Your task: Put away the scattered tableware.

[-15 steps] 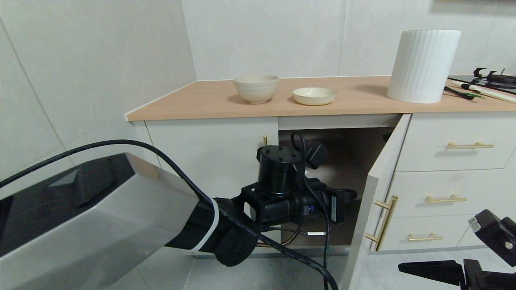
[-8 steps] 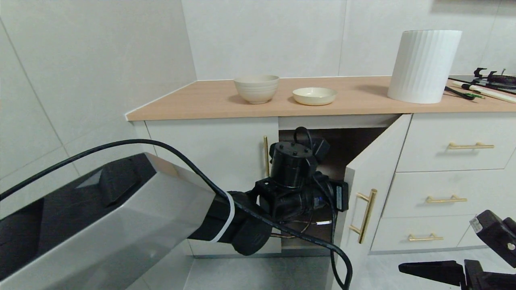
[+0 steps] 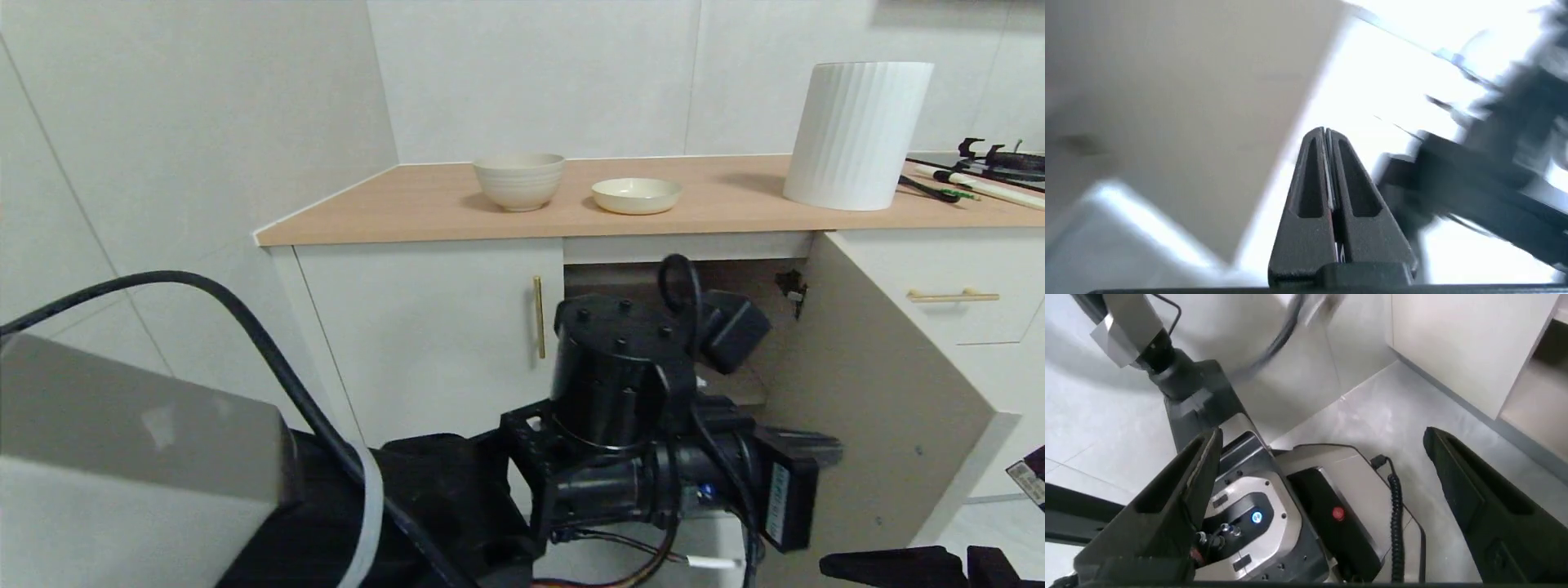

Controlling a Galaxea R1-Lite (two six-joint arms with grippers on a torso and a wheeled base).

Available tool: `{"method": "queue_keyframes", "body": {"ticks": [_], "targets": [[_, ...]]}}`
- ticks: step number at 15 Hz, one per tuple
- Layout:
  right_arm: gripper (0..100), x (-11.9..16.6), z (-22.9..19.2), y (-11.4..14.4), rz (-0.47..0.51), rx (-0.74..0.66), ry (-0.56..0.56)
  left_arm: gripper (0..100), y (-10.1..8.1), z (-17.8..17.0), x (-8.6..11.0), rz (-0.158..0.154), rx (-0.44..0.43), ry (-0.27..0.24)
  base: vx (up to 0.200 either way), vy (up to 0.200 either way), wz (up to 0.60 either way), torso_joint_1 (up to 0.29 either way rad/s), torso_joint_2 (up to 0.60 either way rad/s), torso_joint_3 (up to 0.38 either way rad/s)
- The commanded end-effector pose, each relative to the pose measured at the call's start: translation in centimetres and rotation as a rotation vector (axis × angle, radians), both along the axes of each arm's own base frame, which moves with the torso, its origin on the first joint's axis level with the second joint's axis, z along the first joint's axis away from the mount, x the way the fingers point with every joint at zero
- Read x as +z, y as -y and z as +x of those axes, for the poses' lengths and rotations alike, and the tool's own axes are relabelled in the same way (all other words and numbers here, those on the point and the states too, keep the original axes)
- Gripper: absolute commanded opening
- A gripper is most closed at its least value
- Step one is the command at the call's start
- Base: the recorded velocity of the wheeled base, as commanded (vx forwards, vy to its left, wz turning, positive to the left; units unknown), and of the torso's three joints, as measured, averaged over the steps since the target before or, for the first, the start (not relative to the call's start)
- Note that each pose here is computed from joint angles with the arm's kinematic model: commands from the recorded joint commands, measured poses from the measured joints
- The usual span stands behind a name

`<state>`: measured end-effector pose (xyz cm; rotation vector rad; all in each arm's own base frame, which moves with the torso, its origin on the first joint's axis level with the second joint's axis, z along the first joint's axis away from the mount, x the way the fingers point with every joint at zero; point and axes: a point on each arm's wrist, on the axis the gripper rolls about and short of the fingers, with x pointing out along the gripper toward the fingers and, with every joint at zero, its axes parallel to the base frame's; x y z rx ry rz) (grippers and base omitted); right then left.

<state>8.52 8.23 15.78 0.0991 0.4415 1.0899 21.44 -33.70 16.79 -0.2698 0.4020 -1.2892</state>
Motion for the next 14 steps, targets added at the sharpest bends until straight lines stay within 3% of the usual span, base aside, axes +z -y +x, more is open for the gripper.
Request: {"method": "queue_keyframes", "body": {"ticks": [1,3,5,7,8,9,10,11,12,14], "targets": [[100,0.1,-0.1,0.0,0.005,0.001,0.006,0,-3.4,1.9,1.0,-0.004,0.144,0.014,0.0,0.0,0.0,0.0,0.0,0.0],[100,0.3,0.0,0.0,0.007,-0.005,0.012,0,-6.0,2.9,1.2,0.005,0.229,0.014,0.0,0.0,0.0,0.0,0.0,0.0],[100,1.6,1.8,-1.0,-0.012,-0.13,0.032,0,-11.8,2.0,2.2,0.02,0.334,0.009,0.0,0.0,0.0,0.0,0.0,0.0],[100,2.5,3.2,-1.8,-0.043,-0.25,0.042,0,-15.2,1.0,2.7,0.017,0.397,0.013,0.0,0.0,0.0,0.0,0.0,0.0],[100,3.7,4.0,-2.3,-0.058,-0.297,0.049,0,-18.3,0.2,3.5,0.016,0.469,0.018,0.0,0.0,0.0,0.0,0.0,0.0],[100,4.5,4.4,-2.4,-0.065,-0.314,0.047,0,-20.3,-0.2,3.8,0.037,0.524,0.027,0.0,0.0,0.0,0.0,0.0,0.0],[100,4.9,4.7,-2.4,-0.064,-0.329,0.052,0,-21.0,-0.4,3.9,0.048,0.545,0.032,0.0,0.0,0.0,0.0,0.0,0.0],[100,7.2,6.3,-2.6,-0.028,-0.381,0.092,0,-24.0,-1.0,4.5,0.107,0.636,0.061,0.0,0.0,0.0,0.0,0.0,0.0],[100,8.3,7.5,-3.0,-0.012,-0.406,0.112,0,-25.3,-1.6,5.0,0.134,0.673,0.073,0.0,0.0,0.0,0.0,0.0,0.0],[100,9.7,9.6,-3.7,-0.014,-0.437,0.113,0,-26.6,-2.9,6.0,0.133,0.706,0.083,0.0,0.0,0.0,0.0,0.0,0.0]]}}
